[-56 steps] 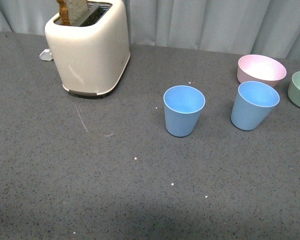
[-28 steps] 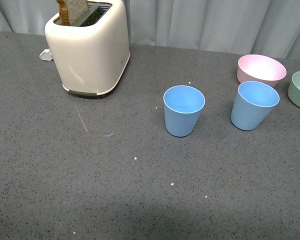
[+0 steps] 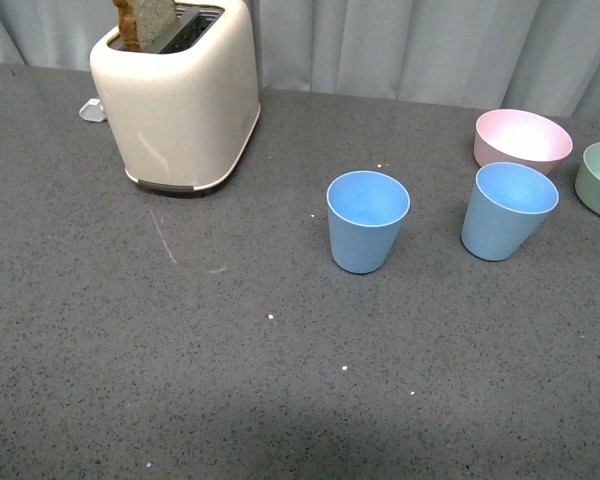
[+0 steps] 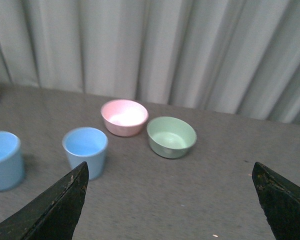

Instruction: Stack blue cups with both arms

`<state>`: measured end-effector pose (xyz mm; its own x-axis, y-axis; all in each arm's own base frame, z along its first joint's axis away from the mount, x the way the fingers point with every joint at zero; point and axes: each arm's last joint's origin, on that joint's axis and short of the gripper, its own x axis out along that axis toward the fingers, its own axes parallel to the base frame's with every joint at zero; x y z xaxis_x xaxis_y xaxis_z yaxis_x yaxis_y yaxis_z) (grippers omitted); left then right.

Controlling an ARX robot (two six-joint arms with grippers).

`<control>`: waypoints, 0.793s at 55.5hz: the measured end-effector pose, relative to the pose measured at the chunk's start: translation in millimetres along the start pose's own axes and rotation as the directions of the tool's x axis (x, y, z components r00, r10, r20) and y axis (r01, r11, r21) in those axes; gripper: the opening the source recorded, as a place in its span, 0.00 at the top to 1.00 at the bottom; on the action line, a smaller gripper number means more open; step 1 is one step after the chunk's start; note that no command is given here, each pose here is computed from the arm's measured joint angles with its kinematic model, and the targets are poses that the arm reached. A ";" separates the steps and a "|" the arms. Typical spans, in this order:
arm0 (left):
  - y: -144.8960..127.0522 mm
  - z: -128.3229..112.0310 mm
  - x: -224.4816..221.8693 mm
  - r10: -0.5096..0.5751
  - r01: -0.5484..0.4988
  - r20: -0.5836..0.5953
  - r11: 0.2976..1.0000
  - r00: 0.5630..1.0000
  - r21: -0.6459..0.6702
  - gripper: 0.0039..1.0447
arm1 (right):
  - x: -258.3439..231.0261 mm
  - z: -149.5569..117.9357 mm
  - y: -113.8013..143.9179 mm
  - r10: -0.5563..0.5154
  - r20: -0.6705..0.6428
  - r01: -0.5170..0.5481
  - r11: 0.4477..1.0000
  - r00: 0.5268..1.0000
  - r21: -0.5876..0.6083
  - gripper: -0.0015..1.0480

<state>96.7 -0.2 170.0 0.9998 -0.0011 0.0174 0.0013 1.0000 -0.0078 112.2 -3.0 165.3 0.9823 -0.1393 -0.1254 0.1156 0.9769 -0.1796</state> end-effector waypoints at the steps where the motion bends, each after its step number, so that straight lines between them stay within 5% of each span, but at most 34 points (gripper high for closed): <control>1: 0.0 0.0 0.0 0.000 0.000 0.000 1.000 1.000 0.000 0.70 | 5.6 2.2 -0.5 0.003 -0.017 -0.003 1.000 1.000 -0.006 0.09; 12: 0.0 0.0 0.0 0.000 0.000 0.000 1.000 1.000 0.000 0.39 | 74.1 24.5 2.9 0.087 -0.180 -0.081 0.996 0.980 0.043 0.09; 21: 0.0 0.0 0.0 0.000 0.000 0.000 1.000 1.000 0.000 0.05 | 169.3 8.6 26.2 0.156 -0.532 -0.097 0.986 0.832 0.139 0.09; 25: 0.0 0.0 0.0 0.000 0.000 0.000 1.000 1.000 0.002 0.07 | 206.0 1.8 36.9 0.169 -0.630 -0.074 0.982 0.758 0.175 0.09; 31: 0.0 0.0 0.0 0.000 0.000 0.000 1.000 1.000 0.002 0.06 | 239.1 -1.8 50.1 0.187 -0.679 -0.056 0.976 0.710 0.210 0.09; 44: 0.0 0.0 0.0 0.000 0.000 0.000 1.000 1.000 0.002 0.06 | 280.7 -15.9 72.3 0.207 -0.716 -0.030 0.967 0.666 0.252 0.12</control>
<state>96.7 -0.2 170.0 0.9998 -0.0011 0.0177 0.0012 1.0000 -0.0059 393.9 26.0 101.6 0.5729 -0.0063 -0.8196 0.1191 0.9900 0.0756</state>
